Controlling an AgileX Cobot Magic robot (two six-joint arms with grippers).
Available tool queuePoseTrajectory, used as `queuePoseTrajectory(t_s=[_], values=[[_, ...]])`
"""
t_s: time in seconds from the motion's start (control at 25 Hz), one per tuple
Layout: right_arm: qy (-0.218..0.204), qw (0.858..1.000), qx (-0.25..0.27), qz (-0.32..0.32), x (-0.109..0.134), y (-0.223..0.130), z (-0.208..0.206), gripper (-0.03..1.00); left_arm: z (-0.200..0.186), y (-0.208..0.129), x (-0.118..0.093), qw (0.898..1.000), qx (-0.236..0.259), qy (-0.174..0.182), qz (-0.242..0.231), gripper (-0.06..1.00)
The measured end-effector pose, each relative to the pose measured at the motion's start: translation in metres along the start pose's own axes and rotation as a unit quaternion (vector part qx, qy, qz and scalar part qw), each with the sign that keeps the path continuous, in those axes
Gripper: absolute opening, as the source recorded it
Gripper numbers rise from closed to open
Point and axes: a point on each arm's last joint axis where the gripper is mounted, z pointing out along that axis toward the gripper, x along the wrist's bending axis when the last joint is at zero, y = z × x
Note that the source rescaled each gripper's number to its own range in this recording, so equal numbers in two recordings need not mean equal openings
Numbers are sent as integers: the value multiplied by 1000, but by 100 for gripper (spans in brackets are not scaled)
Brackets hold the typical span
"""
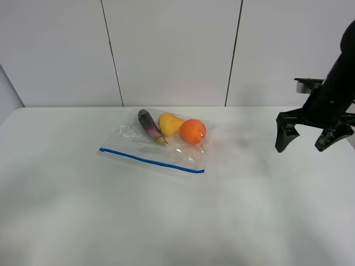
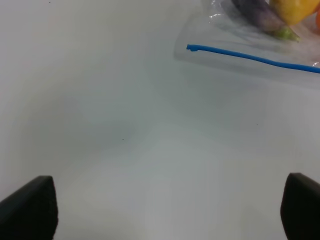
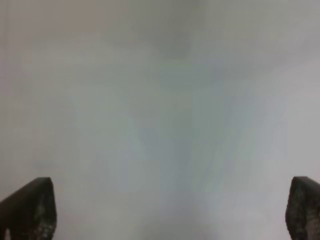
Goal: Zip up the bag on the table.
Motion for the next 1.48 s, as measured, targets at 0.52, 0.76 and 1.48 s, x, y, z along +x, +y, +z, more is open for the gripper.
queuePoseTrajectory(t_s=[0.52, 0.76, 1.48], values=[[-14, 983, -181, -9, 17, -201, -15, 99, 0, 0, 0, 1000, 0, 0, 0, 100], [-29, 918, -394, -28, 24, -265, -39, 99, 0, 0, 0, 1000, 0, 0, 0, 100], [-42, 855, -517, -12, 25, -317, -40, 100, 0, 0, 0, 1000, 0, 0, 0, 100]])
